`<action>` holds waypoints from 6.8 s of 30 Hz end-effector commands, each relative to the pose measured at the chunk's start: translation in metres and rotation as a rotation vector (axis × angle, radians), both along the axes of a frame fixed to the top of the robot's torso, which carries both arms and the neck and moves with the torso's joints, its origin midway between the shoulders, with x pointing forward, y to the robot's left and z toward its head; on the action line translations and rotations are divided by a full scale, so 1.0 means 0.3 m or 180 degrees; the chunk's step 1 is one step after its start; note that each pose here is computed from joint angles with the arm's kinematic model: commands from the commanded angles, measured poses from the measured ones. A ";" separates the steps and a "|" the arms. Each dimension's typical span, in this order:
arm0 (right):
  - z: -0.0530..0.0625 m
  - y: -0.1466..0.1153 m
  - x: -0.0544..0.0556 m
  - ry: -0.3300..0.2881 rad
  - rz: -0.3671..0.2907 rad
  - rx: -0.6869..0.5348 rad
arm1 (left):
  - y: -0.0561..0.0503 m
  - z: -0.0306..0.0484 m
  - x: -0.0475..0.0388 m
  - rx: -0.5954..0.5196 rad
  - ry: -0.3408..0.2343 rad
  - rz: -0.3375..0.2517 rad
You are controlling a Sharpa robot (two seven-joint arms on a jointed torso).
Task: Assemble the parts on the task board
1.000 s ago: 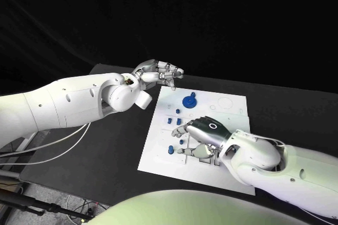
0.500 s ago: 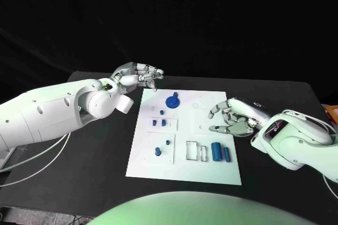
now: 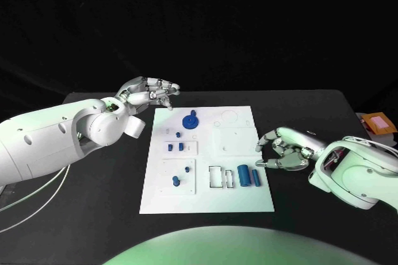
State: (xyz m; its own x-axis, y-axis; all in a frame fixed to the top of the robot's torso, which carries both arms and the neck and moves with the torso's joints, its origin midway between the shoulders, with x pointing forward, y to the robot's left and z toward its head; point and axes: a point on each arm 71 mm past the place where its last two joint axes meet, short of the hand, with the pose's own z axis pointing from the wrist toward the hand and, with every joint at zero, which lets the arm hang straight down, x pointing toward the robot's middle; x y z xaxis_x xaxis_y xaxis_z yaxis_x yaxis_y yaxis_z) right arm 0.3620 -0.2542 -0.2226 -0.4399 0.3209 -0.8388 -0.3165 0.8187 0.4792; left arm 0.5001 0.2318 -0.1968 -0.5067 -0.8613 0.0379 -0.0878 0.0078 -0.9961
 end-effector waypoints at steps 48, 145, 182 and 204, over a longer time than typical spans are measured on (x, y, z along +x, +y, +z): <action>-0.163 0.193 -0.034 0.0260 -0.0019 -0.0716 | 0.010 0.001 -0.009 -0.0015 0.0016 -0.0027; -0.172 0.361 -0.002 0.0907 -0.0268 -0.0046 | 0.002 0.001 -0.017 -0.0018 0.0056 -0.0089; -0.115 0.350 -0.015 0.0367 -0.0094 0.0383 | 0.006 0.000 -0.016 -0.0011 0.0065 -0.0086; -0.049 0.401 -0.060 -0.0877 0.1851 -0.0050 | 0.013 -0.001 -0.014 -0.0008 0.0059 -0.0071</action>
